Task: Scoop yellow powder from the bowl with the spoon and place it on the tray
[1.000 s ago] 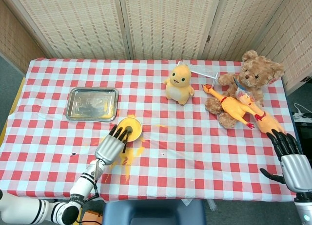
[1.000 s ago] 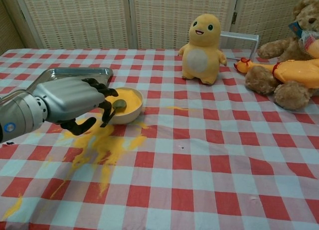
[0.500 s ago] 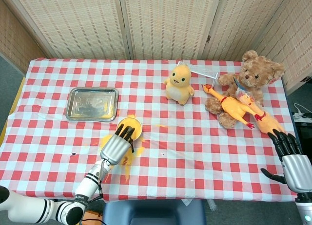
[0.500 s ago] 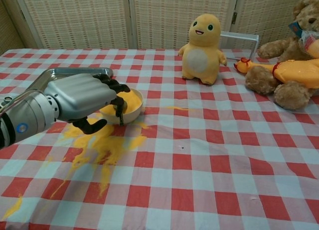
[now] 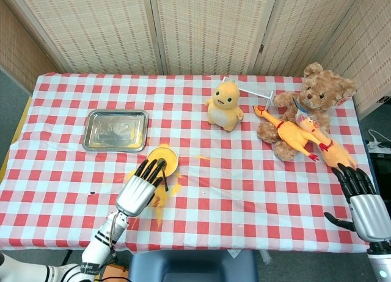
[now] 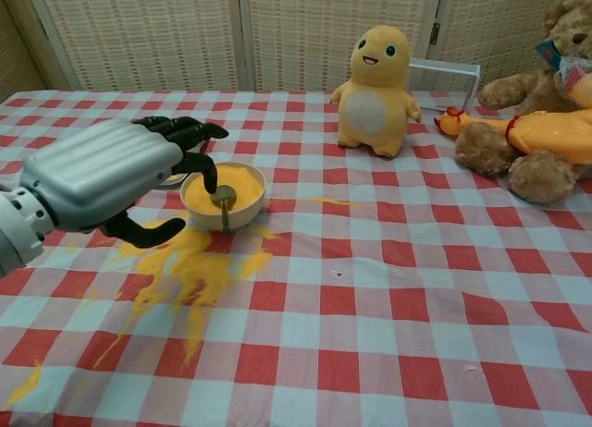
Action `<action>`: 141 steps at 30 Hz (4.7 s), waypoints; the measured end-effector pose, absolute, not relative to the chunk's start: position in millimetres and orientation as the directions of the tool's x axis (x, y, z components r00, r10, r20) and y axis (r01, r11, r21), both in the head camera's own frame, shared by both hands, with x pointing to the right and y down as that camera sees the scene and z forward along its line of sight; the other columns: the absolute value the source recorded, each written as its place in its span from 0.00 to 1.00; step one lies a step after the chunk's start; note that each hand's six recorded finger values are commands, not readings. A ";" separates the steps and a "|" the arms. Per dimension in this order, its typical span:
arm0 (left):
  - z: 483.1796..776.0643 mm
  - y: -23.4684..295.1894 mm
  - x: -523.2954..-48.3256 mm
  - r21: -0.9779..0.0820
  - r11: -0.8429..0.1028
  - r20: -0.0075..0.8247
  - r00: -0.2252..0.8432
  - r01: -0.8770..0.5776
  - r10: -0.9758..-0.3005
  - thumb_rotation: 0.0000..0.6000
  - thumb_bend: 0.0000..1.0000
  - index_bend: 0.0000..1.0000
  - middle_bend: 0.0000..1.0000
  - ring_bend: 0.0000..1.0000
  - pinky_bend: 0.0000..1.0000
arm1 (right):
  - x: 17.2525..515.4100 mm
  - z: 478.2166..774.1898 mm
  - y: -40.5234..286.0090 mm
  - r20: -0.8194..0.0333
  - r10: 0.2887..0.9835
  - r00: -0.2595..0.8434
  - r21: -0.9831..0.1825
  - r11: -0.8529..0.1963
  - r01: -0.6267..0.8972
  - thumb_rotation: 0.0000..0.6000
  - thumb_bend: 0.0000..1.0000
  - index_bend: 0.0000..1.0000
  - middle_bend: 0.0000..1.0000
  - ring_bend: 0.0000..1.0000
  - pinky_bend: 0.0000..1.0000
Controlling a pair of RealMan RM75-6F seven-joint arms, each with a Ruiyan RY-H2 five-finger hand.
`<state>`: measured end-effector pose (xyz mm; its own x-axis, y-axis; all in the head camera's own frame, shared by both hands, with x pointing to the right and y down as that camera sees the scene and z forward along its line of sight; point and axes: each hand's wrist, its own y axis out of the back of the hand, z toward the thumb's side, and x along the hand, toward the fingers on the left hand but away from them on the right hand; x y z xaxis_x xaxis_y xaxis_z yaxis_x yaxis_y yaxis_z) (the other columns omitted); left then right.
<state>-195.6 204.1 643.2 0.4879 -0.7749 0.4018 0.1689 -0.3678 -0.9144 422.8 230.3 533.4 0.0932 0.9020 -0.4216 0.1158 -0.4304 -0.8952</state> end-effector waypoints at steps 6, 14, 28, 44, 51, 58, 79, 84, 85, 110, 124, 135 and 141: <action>656.1 223.4 -197.7 -0.947 -0.303 0.312 0.502 0.101 -0.807 1.00 0.41 0.42 0.00 0.00 0.10 | 419.3 532.3 232.7 -0.422 0.900 0.110 -0.893 -0.434 0.121 1.00 0.00 0.00 0.00 0.00 0.00; 679.9 231.9 -194.9 -0.982 -0.186 0.170 0.504 0.019 -0.847 1.00 0.40 0.43 0.01 0.00 0.09 | 420.6 531.0 233.3 -0.420 0.901 0.108 -0.893 -0.432 0.124 1.00 0.00 0.00 0.00 0.00 0.00; 695.9 238.3 -178.1 -0.989 -0.140 0.096 0.498 -0.051 -0.862 1.00 0.40 0.40 0.00 0.00 0.07 | 421.6 530.3 232.6 -0.418 0.902 0.106 -0.895 -0.429 0.125 1.00 0.00 0.00 0.00 0.00 0.00; 708.0 233.3 -179.0 -0.985 -0.162 0.117 0.478 -0.054 -0.870 1.00 0.40 0.45 0.00 0.00 0.07 | 422.9 530.6 232.3 -0.418 0.903 0.100 -0.895 -0.428 0.123 1.00 0.00 0.00 0.00 0.00 0.00; 708.7 232.8 -178.8 -0.987 -0.151 0.108 0.478 -0.052 -0.872 1.00 0.40 0.47 0.02 0.00 0.07 | 423.1 529.3 232.3 -0.415 0.904 0.100 -0.897 -0.425 0.125 1.00 0.00 0.00 0.00 0.00 0.00; 711.7 231.6 -180.0 -0.987 -0.151 0.112 0.474 -0.046 -0.874 1.00 0.41 0.49 0.04 0.00 0.07 | 423.2 529.2 232.5 -0.416 0.904 0.100 -0.896 -0.426 0.125 1.00 0.00 0.00 0.00 0.00 0.00; 711.4 232.6 -176.0 -0.986 -0.152 0.105 0.477 -0.063 -0.873 1.00 0.40 0.51 0.05 0.00 0.07 | 423.6 529.3 232.4 -0.418 0.903 0.099 -0.895 -0.428 0.125 1.00 0.00 0.00 0.00 0.00 0.00; 711.6 231.6 -173.8 -0.986 -0.154 0.104 0.475 -0.068 -0.874 1.00 0.40 0.51 0.05 0.00 0.07 | 423.8 529.3 232.6 -0.420 0.902 0.099 -0.894 -0.430 0.125 1.00 0.00 0.00 0.00 0.00 0.00; 711.7 231.2 -173.7 -0.986 -0.153 0.104 0.474 -0.067 -0.874 1.00 0.40 0.51 0.05 0.00 0.07 | 423.7 529.3 232.5 -0.420 0.902 0.099 -0.894 -0.430 0.125 1.00 0.00 0.00 0.00 0.00 0.00; 712.2 228.4 -178.6 -0.987 -0.151 0.107 0.458 -0.059 -0.883 1.00 0.43 0.55 0.08 0.00 0.07 | 423.8 529.0 232.2 -0.419 0.903 0.098 -0.895 -0.428 0.125 1.00 0.00 0.00 0.00 0.00 0.00; 710.7 228.7 -178.3 -0.985 -0.154 0.102 0.458 -0.077 -0.883 1.00 0.47 0.58 0.09 0.00 0.07 | 423.4 529.8 232.4 -0.421 0.902 0.099 -0.894 -0.431 0.124 1.00 0.00 0.00 0.00 0.00 0.00; 708.5 224.4 -178.8 -0.967 -0.184 0.091 0.438 -0.175 -0.894 1.00 0.49 0.64 0.14 0.00 0.07 | 423.8 529.1 232.4 -0.418 0.903 0.098 -0.895 -0.428 0.124 1.00 0.00 0.00 0.00 0.00 0.00; 705.5 218.2 -180.9 -0.953 -0.181 0.066 0.414 -0.243 -0.908 1.00 0.56 0.72 0.21 0.02 0.07 | 424.0 529.5 232.4 -0.419 0.903 0.096 -0.895 -0.429 0.122 1.00 0.00 0.00 0.00 0.00 0.00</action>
<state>-180.9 218.2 705.5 0.4145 -0.9076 0.0664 -0.2429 -0.1806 -0.9531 424.0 232.4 529.5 0.0963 0.9027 -0.4194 0.1224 -0.4289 -0.8950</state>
